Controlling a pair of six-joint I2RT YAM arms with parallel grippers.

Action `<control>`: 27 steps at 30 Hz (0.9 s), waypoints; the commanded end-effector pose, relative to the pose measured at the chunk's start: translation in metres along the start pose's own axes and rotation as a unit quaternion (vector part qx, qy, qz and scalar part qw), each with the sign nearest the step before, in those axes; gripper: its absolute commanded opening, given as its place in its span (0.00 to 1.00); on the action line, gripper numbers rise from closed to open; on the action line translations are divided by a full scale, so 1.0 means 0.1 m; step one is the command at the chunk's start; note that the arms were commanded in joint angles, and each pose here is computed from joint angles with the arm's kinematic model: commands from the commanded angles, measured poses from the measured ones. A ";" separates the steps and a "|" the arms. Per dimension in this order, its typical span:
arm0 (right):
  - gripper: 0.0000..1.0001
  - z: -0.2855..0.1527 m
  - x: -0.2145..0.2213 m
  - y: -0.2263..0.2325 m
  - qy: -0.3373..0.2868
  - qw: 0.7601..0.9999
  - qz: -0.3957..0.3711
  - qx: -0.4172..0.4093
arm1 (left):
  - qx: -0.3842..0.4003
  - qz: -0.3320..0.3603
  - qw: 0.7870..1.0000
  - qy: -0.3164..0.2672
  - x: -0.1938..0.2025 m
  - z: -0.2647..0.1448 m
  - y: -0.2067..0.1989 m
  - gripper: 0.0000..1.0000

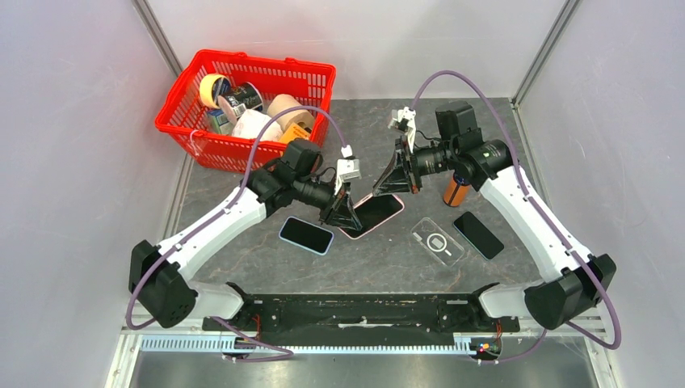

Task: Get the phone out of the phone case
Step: Pick up the phone at the center of the board, then remove the phone case from the phone.

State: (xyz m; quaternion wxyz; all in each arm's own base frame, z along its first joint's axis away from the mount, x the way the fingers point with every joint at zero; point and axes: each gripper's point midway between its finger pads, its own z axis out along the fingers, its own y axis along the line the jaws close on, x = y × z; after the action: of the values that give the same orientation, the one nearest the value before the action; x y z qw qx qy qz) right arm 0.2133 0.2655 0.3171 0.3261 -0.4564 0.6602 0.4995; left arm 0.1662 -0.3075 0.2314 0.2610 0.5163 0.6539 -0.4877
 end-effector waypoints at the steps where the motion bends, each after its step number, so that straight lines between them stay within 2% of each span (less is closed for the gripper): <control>1: 0.00 0.04 0.00 0.01 -0.003 1.000 0.022 -0.020 | -0.018 0.107 0.994 -0.013 -0.20 -0.06 -0.12 0.02; 8: 0.00 0.15 0.08 -0.19 0.007 0.995 0.092 -0.026 | -0.105 0.196 0.973 0.065 -0.03 -0.06 -0.01 0.02; 15: 0.00 0.28 0.17 -0.43 0.016 0.987 0.155 -0.040 | -0.167 0.251 0.948 0.103 -0.05 -0.07 0.07 0.02; 27: 0.00 0.43 0.39 -0.73 0.033 0.975 0.218 -0.038 | -0.216 0.270 0.932 0.111 -0.09 -0.03 0.15 0.02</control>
State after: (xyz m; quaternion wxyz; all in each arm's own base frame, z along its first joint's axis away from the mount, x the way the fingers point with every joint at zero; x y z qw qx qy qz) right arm 0.2310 0.2820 0.2623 0.1246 -0.3345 0.7039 0.6141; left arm 0.1952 -0.2697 0.1962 0.3460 0.6049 0.7005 -0.1539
